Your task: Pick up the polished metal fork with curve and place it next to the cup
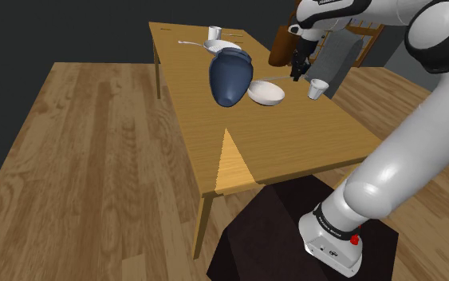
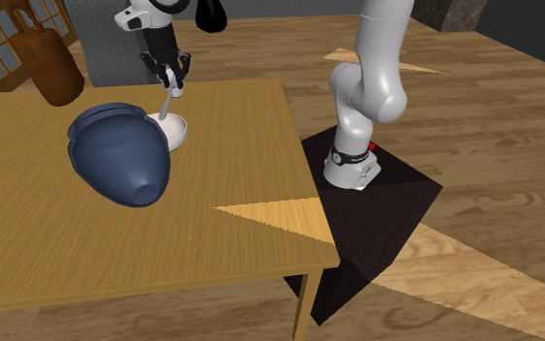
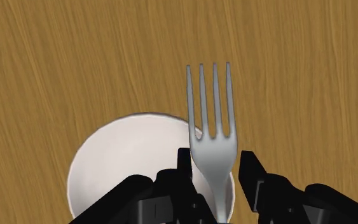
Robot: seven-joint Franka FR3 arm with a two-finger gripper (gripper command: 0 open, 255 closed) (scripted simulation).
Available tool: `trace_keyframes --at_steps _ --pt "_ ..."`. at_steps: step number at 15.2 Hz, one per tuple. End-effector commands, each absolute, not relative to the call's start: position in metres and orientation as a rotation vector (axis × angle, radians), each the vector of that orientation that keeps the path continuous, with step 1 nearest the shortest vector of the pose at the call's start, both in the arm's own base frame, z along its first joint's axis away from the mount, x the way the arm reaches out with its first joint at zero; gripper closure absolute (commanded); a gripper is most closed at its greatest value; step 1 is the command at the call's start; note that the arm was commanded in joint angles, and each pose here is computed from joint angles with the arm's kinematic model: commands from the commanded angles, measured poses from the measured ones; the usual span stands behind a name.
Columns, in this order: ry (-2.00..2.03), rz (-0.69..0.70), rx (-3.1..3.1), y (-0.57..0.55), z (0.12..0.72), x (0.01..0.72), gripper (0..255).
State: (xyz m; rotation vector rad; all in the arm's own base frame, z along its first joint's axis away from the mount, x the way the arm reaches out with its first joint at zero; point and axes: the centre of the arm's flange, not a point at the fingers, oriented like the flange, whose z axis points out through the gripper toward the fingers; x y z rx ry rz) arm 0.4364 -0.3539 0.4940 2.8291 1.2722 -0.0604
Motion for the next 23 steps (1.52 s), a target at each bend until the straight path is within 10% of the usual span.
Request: trace_keyframes --at_steps 1,23 --pt "1.275 -0.061 2.827 -0.379 0.497 0.434 255" --pt "1.275 -0.061 2.827 -0.397 0.386 0.432 255"
